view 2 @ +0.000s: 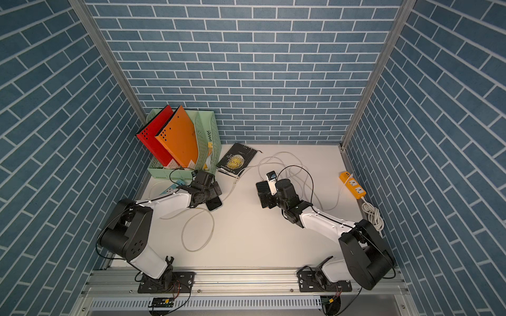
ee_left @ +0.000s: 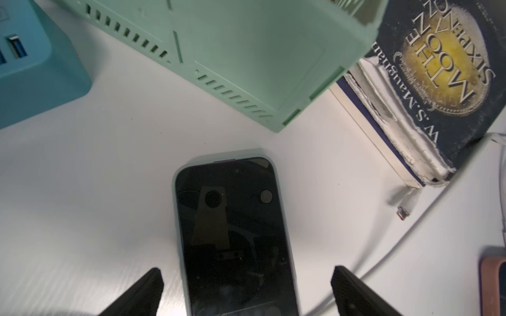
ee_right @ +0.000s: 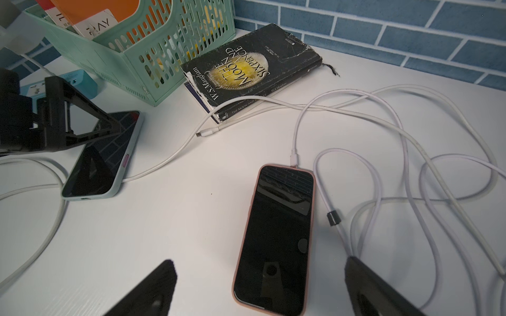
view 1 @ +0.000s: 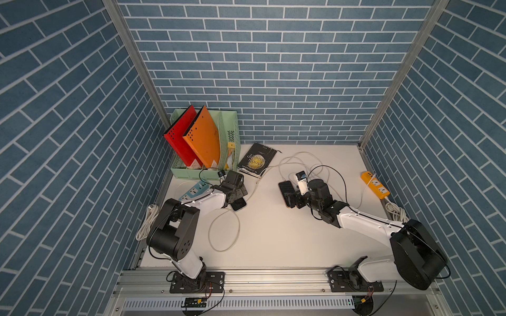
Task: Plug the charging cable into the phone
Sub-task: Pick up the phone at the center of the board.
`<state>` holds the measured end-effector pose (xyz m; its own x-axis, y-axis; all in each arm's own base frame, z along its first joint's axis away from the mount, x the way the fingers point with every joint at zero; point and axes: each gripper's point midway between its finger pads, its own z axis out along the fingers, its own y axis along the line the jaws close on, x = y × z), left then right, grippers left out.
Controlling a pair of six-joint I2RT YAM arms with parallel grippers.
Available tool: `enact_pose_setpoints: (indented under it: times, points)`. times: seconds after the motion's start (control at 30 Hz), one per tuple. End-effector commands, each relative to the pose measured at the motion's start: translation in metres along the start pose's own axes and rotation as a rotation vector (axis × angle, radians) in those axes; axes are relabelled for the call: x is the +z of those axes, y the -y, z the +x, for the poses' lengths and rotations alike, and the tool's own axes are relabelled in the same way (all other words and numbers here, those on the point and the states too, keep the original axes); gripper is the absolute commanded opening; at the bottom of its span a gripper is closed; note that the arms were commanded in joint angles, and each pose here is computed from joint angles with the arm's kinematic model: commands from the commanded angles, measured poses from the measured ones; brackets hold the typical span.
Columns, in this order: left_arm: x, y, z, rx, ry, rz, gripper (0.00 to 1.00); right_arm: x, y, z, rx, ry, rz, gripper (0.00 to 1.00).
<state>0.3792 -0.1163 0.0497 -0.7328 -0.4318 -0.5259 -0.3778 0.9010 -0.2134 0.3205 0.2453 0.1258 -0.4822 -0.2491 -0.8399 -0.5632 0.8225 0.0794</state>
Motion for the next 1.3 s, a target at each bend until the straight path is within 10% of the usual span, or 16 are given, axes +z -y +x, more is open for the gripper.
enact_pose_setpoints:
  times: [0.0, 0.77, 1.27]
  points:
    - [0.008, -0.018, 0.014, -0.016, -0.039, -0.132, 1.00, 0.003, -0.004, 0.005, 0.034, 0.007, -0.022, 0.98]
    - [0.041, -0.030, 0.048, -0.035, -0.093, -0.313, 0.98, 0.002, -0.006, 0.010, 0.051, 0.026, -0.040, 0.98]
    - [0.022, -0.011, 0.023, -0.055, -0.013, -0.234, 0.56, 0.009, -0.005, 0.018, 0.056, 0.004, -0.034, 0.98]
